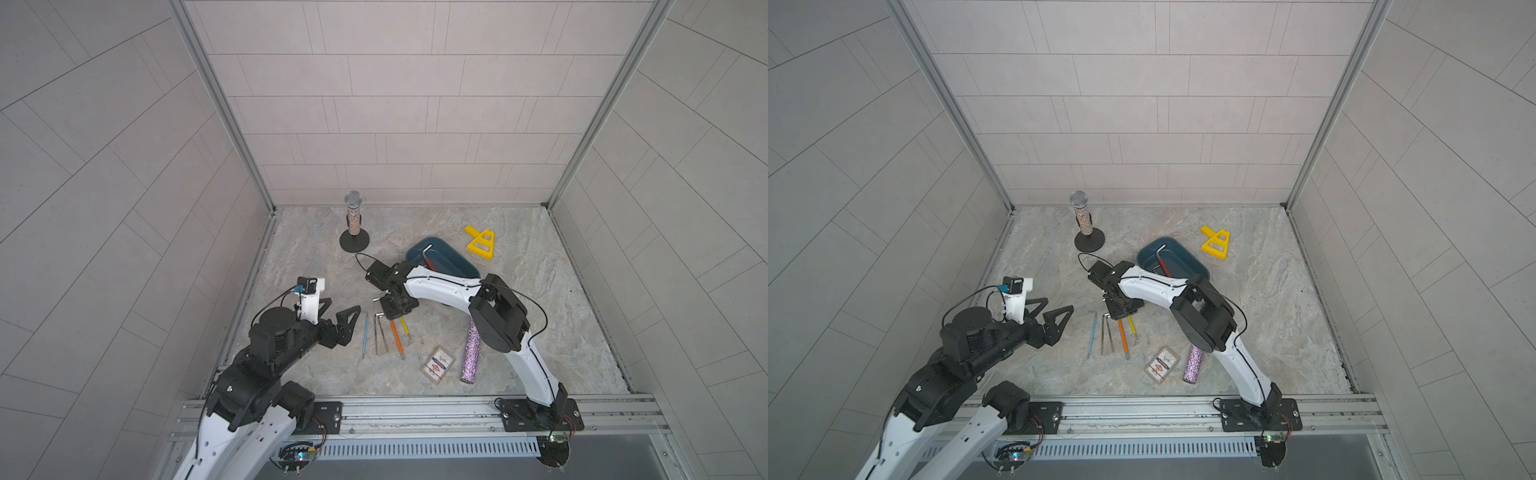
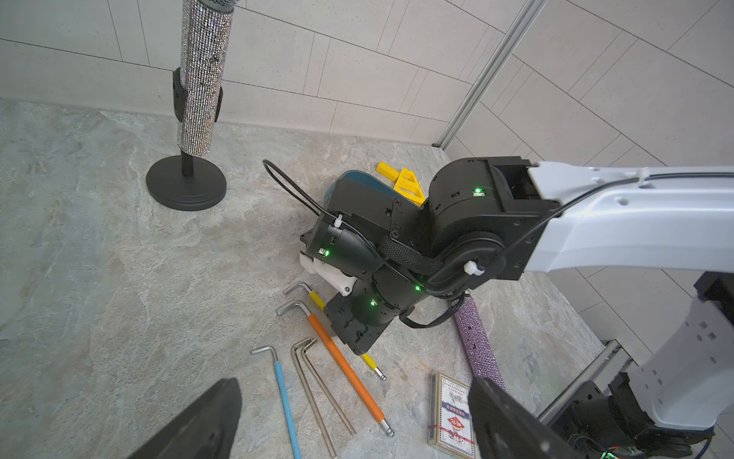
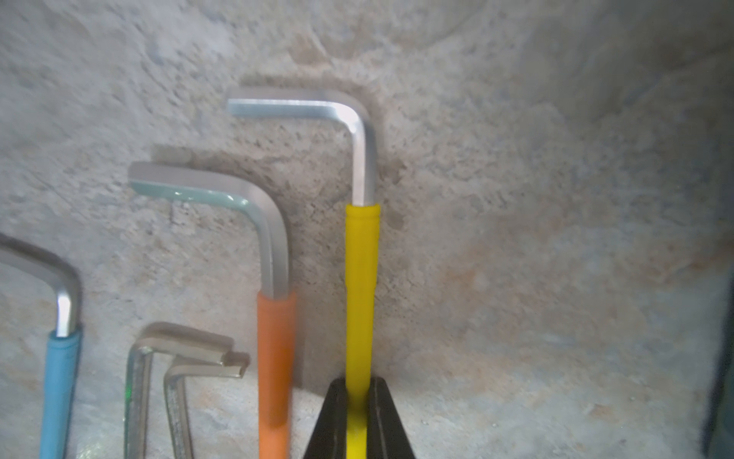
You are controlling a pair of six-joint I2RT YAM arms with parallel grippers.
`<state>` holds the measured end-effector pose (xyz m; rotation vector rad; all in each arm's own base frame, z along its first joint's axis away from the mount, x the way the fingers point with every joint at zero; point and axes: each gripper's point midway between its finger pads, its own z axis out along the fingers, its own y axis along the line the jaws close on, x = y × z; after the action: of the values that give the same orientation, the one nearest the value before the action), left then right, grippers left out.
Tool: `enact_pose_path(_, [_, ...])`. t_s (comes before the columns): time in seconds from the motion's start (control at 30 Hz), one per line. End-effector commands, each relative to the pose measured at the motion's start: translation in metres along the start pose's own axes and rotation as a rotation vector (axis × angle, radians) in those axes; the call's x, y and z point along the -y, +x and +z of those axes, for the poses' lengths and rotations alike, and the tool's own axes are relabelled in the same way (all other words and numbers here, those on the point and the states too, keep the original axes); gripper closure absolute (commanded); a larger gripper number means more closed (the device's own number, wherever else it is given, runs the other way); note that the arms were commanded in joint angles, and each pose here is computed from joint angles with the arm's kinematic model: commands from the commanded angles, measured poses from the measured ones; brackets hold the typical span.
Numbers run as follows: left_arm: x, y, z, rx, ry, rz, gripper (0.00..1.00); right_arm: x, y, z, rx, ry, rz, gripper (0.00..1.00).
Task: Put the hex key on the desktop into the storage box
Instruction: Pick up the Allen key from the center of the board, then place the Allen key in the storage box.
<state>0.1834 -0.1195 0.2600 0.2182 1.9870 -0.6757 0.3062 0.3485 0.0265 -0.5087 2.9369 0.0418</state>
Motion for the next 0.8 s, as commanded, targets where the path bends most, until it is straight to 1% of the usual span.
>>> enact_pose_path(0.0, [0.000, -0.004, 0.002, 0.021, 0.001, 0.006, 0.03, 0.008, -0.011, -0.039, 0.071, 0.015, -0.005, 1.00])
enact_pose_path(0.3, [-0.001, -0.003, 0.003, 0.017, -0.001, 0.006, 0.03, 0.033, -0.032, -0.110, 0.188, 0.007, 0.002, 1.00])
enact_pose_path(0.47, [-0.001, -0.003, 0.002, 0.017, -0.001, 0.006, 0.03, 0.064, -0.041, -0.146, 0.247, 0.015, 0.031, 1.00])
enact_pose_path(0.63, [-0.001, -0.003, 0.003, 0.015, -0.001, 0.006, 0.03, 0.106, -0.049, -0.169, 0.287, 0.045, 0.041, 1.00])
enact_pose_path(0.77, [-0.001, -0.003, 0.003, 0.015, -0.001, 0.006, 0.03, 0.134, -0.054, -0.176, 0.296, 0.070, 0.028, 1.00])
